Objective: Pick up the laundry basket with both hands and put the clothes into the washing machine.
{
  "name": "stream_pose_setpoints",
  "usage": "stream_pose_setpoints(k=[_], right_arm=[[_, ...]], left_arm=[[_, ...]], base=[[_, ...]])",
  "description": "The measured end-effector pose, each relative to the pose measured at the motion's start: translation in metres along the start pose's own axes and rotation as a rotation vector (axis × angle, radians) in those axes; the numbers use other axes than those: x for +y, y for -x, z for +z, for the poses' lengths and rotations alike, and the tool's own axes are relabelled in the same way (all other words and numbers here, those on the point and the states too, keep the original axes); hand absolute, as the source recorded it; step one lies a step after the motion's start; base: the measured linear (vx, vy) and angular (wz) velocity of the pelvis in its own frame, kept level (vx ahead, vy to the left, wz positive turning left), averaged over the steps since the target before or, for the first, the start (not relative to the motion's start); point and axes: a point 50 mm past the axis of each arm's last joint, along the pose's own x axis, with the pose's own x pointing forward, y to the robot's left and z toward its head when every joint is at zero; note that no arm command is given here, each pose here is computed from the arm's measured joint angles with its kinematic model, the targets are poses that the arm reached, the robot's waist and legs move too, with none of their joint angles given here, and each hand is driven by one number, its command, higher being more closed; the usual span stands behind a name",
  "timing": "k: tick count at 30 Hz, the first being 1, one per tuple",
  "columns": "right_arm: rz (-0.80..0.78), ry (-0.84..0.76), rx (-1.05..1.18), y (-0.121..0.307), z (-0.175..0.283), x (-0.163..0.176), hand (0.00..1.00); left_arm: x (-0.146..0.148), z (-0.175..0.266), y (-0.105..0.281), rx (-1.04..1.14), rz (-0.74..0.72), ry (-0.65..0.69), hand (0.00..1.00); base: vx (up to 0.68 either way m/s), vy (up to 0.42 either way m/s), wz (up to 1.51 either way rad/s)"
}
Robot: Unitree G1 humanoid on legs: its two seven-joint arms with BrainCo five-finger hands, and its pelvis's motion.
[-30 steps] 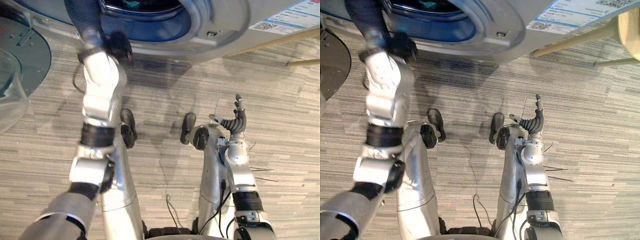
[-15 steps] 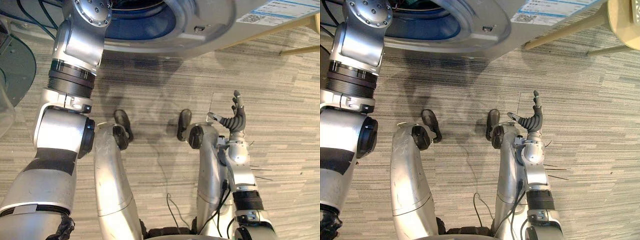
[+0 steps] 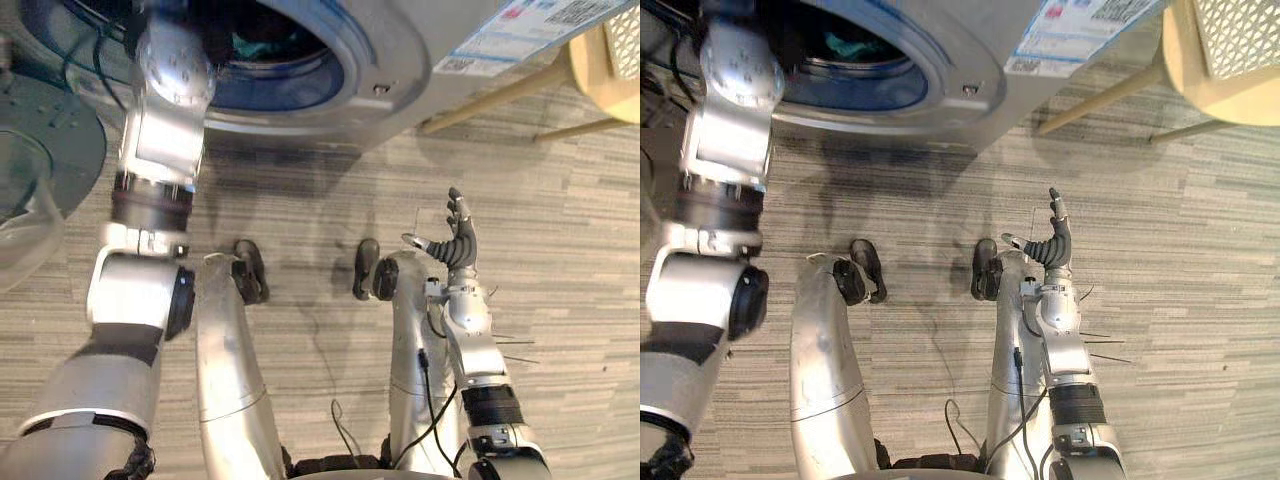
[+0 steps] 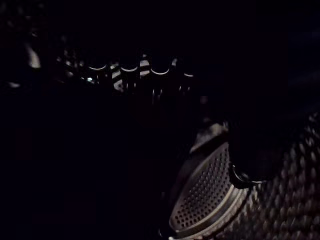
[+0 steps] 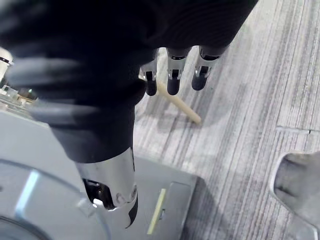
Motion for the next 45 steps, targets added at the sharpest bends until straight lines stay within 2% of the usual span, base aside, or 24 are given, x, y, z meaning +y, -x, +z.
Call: stream_pose_setpoints(k=[4, 6, 9, 11, 14, 18, 24, 30, 38, 45], right_arm=[[-0.008, 0.025, 0.077, 0.011, -0.016, -0.005, 0.00], [-0.013, 0.047, 0.133, 0.022, -0.028, -0.010, 0.00], [-0.016, 0.055, 0.157, 0.026, -0.033, -0.012, 0.00], [-0.015, 0.066, 0.205, 0.034, -0.042, -0.014, 0.00], [-0.008, 0.082, 0.278, 0.045, -0.059, -0.016, 0.00], [0.001, 0.106, 0.460, 0.077, -0.096, -0.021, 0.00], [0.025, 0.121, 0.769, 0.133, -0.147, -0.025, 0.00], [-0.016, 0.089, 0.933, 0.162, -0.169, -0.028, 0.00], [-0.029, 0.061, 1.064, 0.182, -0.184, -0.031, 0.00], [-0.009, 0.039, 0.962, 0.136, -0.174, -0.020, 0.00]], left_arm=[[-0.012, -0.054, 0.058, 0.211, -0.014, 0.172, 0.00], [-0.026, -0.086, 0.113, 0.377, -0.049, 0.272, 0.00], [-0.038, -0.109, 0.169, 0.552, -0.083, 0.350, 0.00], [-0.047, -0.126, 0.228, 0.740, -0.129, 0.404, 0.00], [-0.044, -0.141, 0.296, 0.938, -0.190, 0.392, 0.00], [-0.038, -0.158, 0.359, 1.149, -0.274, 0.329, 0.00], [-0.012, -0.169, 0.456, 1.492, -0.362, 0.226, 0.00], [-0.001, -0.166, 0.505, 1.674, -0.439, 0.148, 0.00], [0.002, -0.162, 0.524, 1.756, -0.451, 0.125, 0.00], [-0.021, -0.161, 0.507, 1.700, -0.464, 0.186, 0.00]], base=[[0.08, -0.064, 0.28], [0.10, -0.105, 0.32], [0.10, -0.095, 0.36], [0.09, -0.124, 0.47], [0.09, -0.101, 0.37], [0.10, -0.043, 0.31], [0.16, -0.008, 0.19], [0.15, 0.038, -0.02], [0.03, -0.015, 0.09], [-0.18, 0.005, 0.28]])
